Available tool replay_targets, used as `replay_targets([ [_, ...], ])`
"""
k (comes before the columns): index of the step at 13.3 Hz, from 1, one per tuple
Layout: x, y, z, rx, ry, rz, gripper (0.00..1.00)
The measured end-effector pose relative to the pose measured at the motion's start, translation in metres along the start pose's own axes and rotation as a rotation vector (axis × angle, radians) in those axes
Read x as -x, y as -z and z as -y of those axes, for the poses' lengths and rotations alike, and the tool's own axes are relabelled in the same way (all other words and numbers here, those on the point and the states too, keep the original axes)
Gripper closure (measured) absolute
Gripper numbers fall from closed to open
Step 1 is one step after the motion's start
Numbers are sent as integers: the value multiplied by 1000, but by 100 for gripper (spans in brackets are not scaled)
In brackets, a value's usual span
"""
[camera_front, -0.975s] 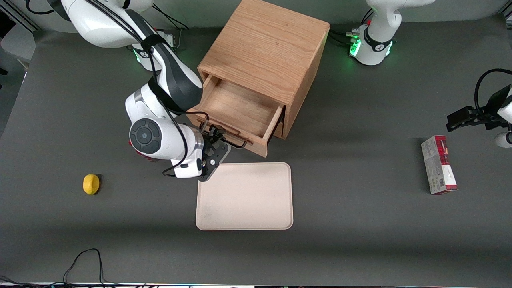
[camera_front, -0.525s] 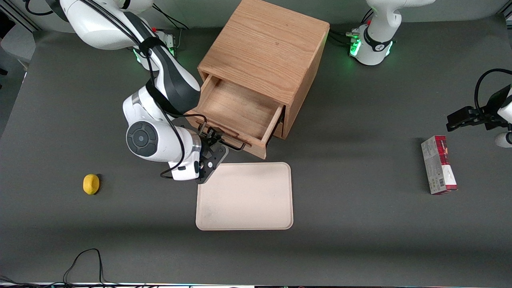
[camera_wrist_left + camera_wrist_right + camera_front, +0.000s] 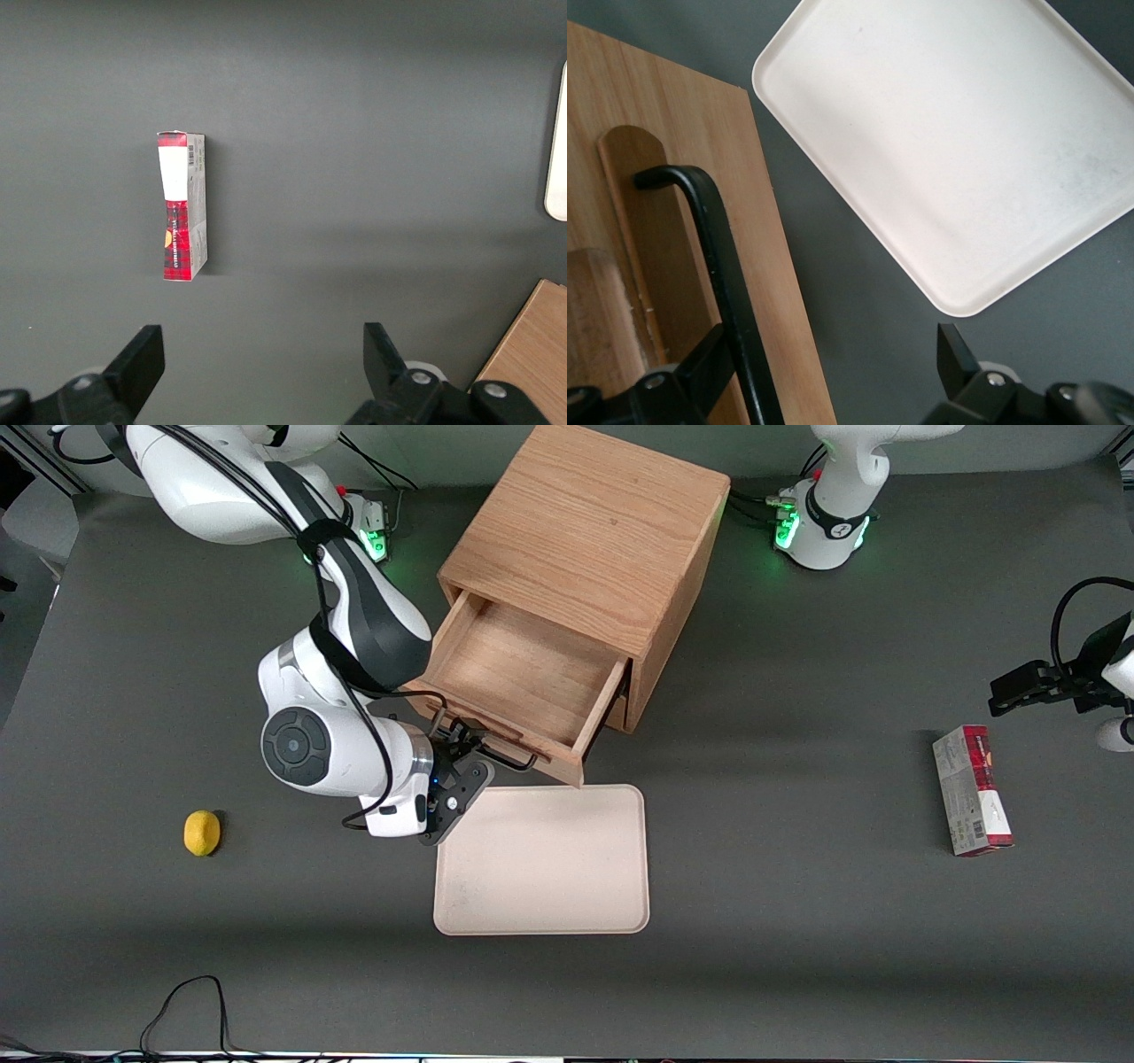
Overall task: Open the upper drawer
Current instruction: 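Keep pulling the drawer handle further out with the right gripper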
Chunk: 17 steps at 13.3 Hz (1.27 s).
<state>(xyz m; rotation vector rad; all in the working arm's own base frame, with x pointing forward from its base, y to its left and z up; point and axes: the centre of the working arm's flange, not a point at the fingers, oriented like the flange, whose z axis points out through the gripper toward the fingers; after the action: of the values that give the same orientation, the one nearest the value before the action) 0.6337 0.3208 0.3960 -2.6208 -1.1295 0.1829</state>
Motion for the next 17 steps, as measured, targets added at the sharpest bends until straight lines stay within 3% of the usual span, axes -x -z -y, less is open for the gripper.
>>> replay_targets([
  [17,-3,4,-35,3,-38,-40,0],
])
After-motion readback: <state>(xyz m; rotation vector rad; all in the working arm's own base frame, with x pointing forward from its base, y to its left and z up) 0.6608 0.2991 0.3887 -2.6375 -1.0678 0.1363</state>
